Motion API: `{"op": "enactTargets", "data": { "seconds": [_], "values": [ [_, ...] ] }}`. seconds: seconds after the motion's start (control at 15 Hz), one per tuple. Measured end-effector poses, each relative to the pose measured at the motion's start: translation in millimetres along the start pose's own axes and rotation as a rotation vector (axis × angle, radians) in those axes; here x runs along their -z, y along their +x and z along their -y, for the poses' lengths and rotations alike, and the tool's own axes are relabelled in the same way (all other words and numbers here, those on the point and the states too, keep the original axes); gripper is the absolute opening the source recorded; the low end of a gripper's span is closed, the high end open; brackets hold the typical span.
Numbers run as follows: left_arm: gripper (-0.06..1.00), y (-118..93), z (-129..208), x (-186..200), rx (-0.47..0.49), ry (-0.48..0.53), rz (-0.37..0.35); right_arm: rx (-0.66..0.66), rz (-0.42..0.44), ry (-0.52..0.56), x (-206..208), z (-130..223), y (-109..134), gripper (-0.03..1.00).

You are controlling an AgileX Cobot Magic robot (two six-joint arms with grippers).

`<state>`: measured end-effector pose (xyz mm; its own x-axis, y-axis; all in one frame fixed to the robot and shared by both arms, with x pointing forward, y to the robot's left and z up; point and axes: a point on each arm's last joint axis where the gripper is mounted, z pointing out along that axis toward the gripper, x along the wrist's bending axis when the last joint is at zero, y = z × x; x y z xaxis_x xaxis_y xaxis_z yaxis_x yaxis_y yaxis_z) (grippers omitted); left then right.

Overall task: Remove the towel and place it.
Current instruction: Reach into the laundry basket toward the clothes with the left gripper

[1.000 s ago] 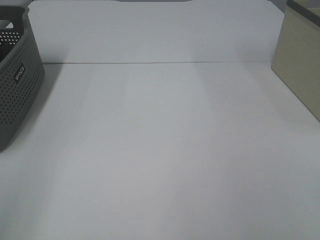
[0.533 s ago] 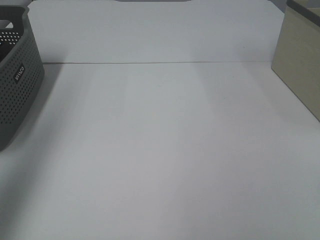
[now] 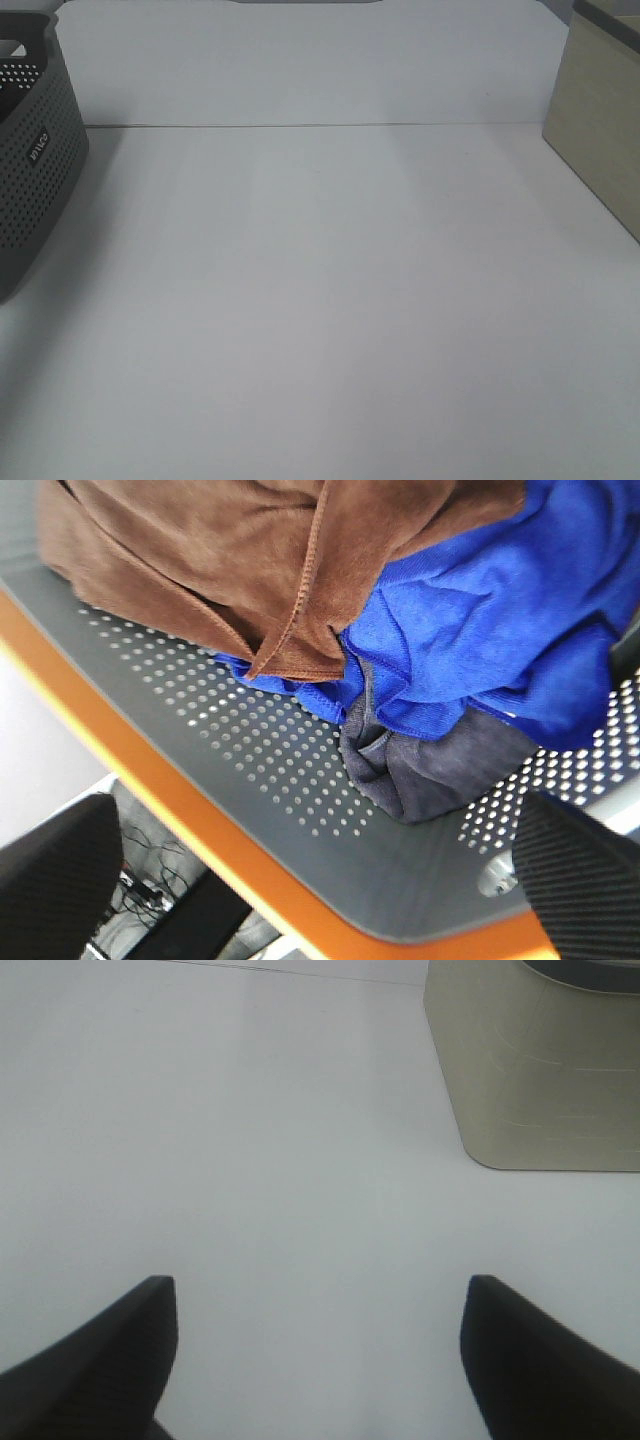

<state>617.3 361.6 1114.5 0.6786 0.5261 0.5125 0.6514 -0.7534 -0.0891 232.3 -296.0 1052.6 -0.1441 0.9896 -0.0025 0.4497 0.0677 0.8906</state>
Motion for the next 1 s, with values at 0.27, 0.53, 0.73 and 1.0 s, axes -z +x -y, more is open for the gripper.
{"op": "enactTargets", "data": {
  "seconds": [0.27,0.53,0.73,1.0],
  "values": [
    [0.99,9,-15,-68,-0.054,0.074,0.091,0.000,0.000,0.000,0,0,0,0.75],
    [0.99,10,-33,-112,-0.094,0.079,0.118,0.000,0.000,0.000,0,0,0,0.75],
    [0.99,10,-41,-133,-0.120,0.081,0.129,0.000,0.000,0.000,0,0,0,0.75],
    [0.99,12,-34,-155,-0.097,0.086,0.166,0.000,0.000,0.000,0,0,0,0.75]
  ]
}}
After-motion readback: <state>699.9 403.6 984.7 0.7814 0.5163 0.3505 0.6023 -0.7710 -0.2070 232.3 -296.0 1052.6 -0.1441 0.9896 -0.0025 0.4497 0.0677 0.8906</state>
